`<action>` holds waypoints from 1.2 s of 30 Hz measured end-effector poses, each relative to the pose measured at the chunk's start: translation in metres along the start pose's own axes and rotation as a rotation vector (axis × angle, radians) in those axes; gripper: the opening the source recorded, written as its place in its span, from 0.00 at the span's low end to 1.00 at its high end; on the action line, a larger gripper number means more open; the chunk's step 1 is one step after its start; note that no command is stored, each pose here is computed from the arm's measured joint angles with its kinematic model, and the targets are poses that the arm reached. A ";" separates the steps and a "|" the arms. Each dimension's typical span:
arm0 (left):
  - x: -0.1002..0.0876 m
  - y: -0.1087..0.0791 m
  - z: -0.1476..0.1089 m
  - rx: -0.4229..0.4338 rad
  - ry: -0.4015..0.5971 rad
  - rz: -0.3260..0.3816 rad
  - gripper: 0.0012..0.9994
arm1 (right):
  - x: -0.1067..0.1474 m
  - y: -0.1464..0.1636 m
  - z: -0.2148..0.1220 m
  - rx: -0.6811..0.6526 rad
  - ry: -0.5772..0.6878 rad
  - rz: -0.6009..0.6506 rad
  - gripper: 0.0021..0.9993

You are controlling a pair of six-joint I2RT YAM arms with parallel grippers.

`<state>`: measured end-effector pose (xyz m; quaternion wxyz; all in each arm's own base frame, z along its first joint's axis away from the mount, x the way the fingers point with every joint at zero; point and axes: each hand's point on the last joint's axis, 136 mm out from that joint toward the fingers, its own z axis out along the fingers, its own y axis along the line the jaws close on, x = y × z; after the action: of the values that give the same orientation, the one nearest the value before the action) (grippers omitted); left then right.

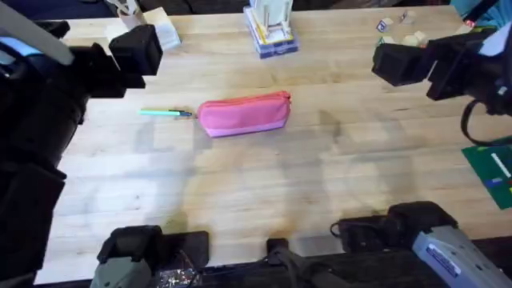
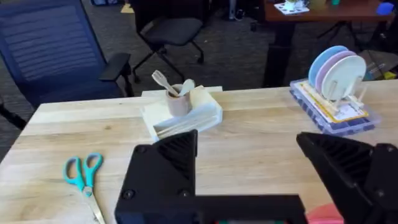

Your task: Unzip the bag, pick up the pens from the table one at a time and place them inside, then zip the bag closed.

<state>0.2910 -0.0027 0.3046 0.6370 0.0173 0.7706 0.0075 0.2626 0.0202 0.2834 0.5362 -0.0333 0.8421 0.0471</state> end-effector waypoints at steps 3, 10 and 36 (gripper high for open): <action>0.006 -0.003 0.000 0.020 0.026 0.000 0.99 | 0.000 0.002 0.000 -0.010 0.000 0.000 1.00; 0.038 -0.026 -0.005 0.155 0.147 0.098 0.99 | 0.000 0.003 0.000 -0.019 0.001 0.001 1.00; 0.139 -0.087 0.029 0.681 0.385 0.501 0.99 | 0.000 0.003 0.000 -0.019 0.001 -0.030 1.00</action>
<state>0.2918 -0.0851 0.1599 0.4191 0.4096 0.8053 -0.0894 0.2625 0.0234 0.2833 0.5359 -0.0511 0.8414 0.0469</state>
